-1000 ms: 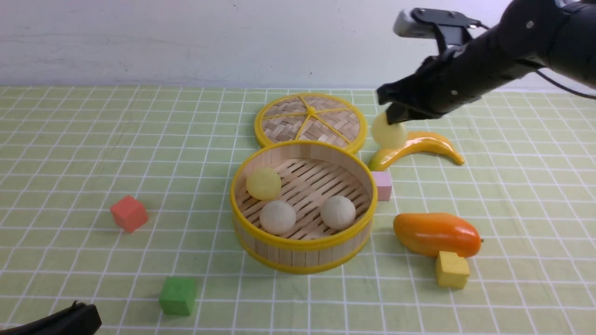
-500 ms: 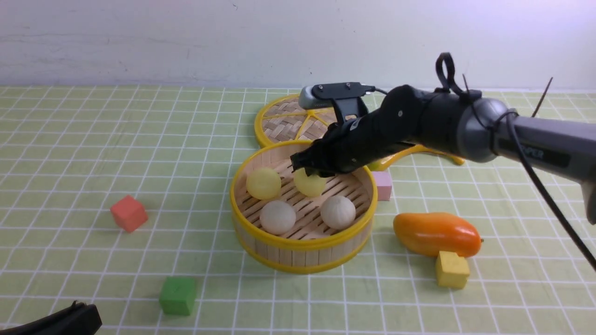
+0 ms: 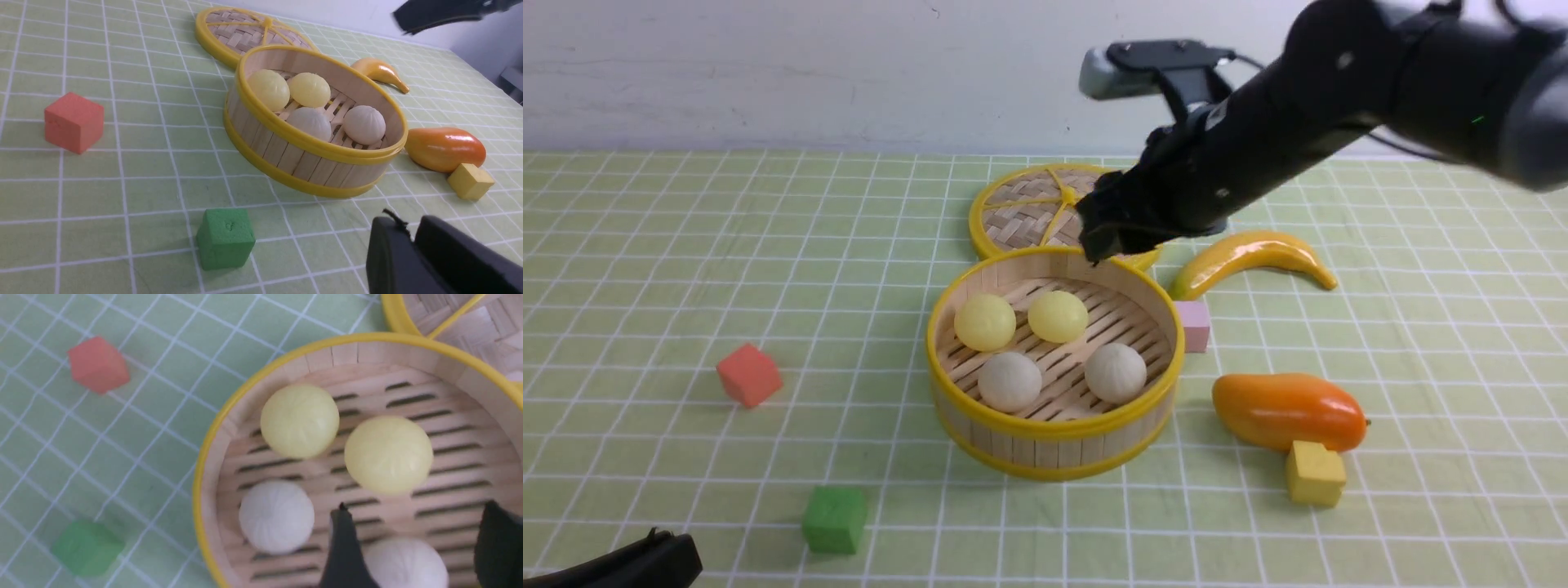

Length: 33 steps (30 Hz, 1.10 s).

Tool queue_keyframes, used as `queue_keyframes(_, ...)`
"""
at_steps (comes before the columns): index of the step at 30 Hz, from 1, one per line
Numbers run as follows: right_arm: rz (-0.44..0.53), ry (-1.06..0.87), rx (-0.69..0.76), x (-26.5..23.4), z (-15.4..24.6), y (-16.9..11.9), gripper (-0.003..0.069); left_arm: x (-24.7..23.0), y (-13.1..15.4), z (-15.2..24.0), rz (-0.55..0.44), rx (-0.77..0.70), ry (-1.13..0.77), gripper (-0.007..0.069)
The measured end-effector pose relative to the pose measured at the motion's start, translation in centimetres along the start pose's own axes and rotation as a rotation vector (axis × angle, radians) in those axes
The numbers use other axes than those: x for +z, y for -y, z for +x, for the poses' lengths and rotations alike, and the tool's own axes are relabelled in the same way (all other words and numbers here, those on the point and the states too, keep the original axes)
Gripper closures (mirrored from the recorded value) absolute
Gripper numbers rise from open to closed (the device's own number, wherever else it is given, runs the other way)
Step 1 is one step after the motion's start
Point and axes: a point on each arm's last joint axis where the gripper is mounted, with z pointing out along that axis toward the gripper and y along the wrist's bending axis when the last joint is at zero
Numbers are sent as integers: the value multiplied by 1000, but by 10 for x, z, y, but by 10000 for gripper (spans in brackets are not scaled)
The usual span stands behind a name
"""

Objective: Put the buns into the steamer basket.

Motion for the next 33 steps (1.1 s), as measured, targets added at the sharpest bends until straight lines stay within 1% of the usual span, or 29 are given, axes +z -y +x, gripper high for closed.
queue_keyframes(1, 35, -49, 8, -28, 4, -4, 344, 0, 0, 0, 0, 0, 0, 540)
queue_keyframes(2, 63, -97, 16, -44, 9, -6, 396, 0, 0, 0, 0, 0, 0, 538)
queue_keyframes(3, 68, -97, 26, -50, 9, -7, 405, 0, 0, 0, 0, 0, 0, 538)
queue_keyframes(4, 97, -142, 47, -69, 15, -9, 466, 0, 0, 0, 0, 0, 0, 536)
queue_keyframes(6, 121, -186, 76, -88, 24, -12, 539, 0, 0, 0, 0, 0, 0, 533)
queue_keyframes(8, 134, -194, 88, -105, 33, -14, 605, 0, 0, 0, 0, 0, 0, 533)
queue_keyframes(10, 140, -190, 93, -120, 43, -17, 653, 0, 0, 0, 0, 0, 0, 532)
queue_keyframes(12, 148, -191, 102, -133, 57, -19, 666, 0, 0, 0, 0, 0, 0, 529)
queue_keyframes(14, 147, -182, 104, -143, 63, -21, 669, 0, 0, 0, 0, 0, 0, 527)
queue_keyframes(16, 146, -167, 101, -160, 79, -25, 669, 0, 0, 0, 0, 0, 0, 523)
queue_keyframes(22, 140, -107, 90, -187, 89, -30, 669, 0, 0, 0, 0, 0, 0, 517)
queue_keyframes(25, 142, -93, 87, -192, 90, -31, 668, 0, 0, 0, 0, 0, 0, 515)
queue_keyframes(28, 188, -86, 68, -195, 94, -27, 668, 0, 0, 0, 0, 0, 0, 515)
queue_keyframes(29, 222, -69, 67, -197, 102, -21, 668, 0, 0, 0, 0, 0, 0, 512)
queue_keyframes(31, 242, 14, 64, -199, 122, -13, 668, 0, 0, 0, 0, 0, 0, 511)
queue_keyframes(32, 243, 26, 64, -203, 123, -13, 668, 0, 0, 0, 0, 0, 0, 510)
queue_keyframes(33, 265, 124, 87, -201, 148, -2, 668, 0, 0, 0, 0, 0, 0, 508)
